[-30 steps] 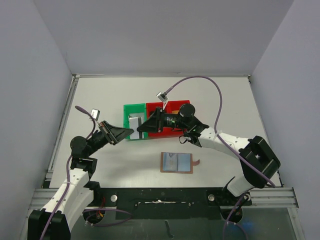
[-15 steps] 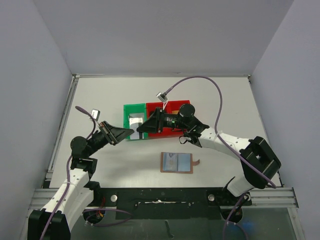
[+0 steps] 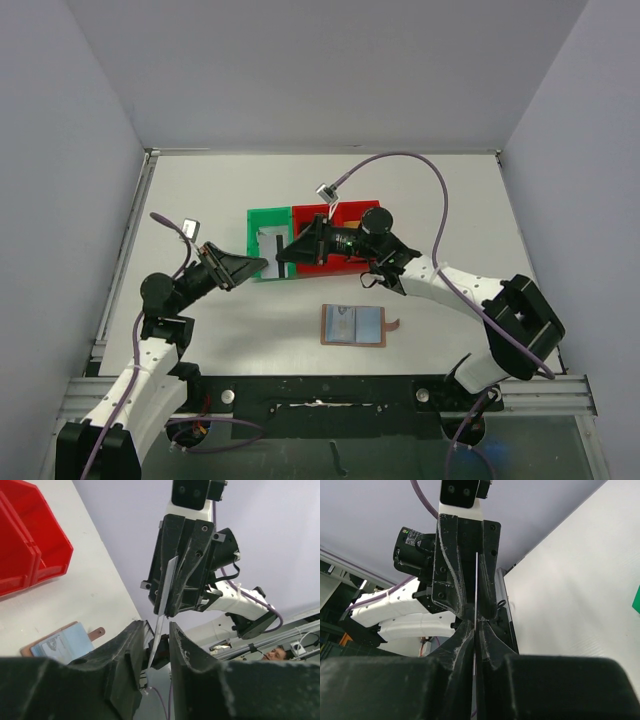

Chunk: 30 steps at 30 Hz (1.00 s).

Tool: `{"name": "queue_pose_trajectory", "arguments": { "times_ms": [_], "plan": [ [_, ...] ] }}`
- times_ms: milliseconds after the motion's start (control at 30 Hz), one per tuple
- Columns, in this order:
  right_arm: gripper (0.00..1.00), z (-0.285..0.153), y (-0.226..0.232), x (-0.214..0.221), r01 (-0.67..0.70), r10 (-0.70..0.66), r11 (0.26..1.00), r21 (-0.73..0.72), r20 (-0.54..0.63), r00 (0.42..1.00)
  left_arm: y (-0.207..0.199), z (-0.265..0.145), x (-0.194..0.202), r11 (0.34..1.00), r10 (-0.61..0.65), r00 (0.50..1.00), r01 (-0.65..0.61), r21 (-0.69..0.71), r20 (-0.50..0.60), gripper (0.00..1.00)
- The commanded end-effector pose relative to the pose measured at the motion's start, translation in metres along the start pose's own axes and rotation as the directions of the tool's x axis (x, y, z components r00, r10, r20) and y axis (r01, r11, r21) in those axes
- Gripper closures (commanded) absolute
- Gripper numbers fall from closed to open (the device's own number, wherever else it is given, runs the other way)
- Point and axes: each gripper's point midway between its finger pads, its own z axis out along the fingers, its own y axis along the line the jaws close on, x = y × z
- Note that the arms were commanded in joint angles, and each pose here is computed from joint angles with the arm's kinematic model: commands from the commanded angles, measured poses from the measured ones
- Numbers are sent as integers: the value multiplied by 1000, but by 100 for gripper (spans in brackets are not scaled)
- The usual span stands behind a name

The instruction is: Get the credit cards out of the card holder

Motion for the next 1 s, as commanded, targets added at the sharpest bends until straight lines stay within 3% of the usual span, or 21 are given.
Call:
{"name": "queue_pose_trajectory", "arguments": {
  "times_ms": [0, 133, 267, 333, 467, 567, 700, 967],
  "plan": [
    [100, -14, 14, -23, 81, -82, 997, 17, 88, 993, 5, 2, -5, 997, 54, 999, -54, -50, -3, 62],
    [100, -33, -17, -32, 66, -90, 982, 175, 133, 987, 45, -1, -17, 962, 56, 998, -44, -271, 38, 28],
    [100, -55, -52, -36, 51, -119, 922, 383, 156, 981, 87, -10, -41, 852, 126, 990, -75, -517, 65, 26],
    [100, -65, -64, -37, 43, -133, 888, 458, 164, 977, 109, -17, -59, 766, 164, 984, -80, -638, 73, 26],
    [100, -75, -70, -39, 38, -146, 863, 503, 176, 973, 135, -25, -97, 601, 256, 966, -121, -790, 47, 25],
    [100, -78, -72, -40, 34, -145, 858, 512, 179, 973, 149, -21, -119, 536, 294, 956, -147, -831, 20, 25],
    [100, -80, -73, -42, 47, -160, 849, 527, 171, 972, 174, -5, -131, 533, 286, 958, -173, -828, -15, 25],
    [100, -86, -74, -45, 59, -178, 828, 557, 161, 971, 193, 41, -132, 686, 220, 974, -199, -700, -61, 30]
  ]
}}
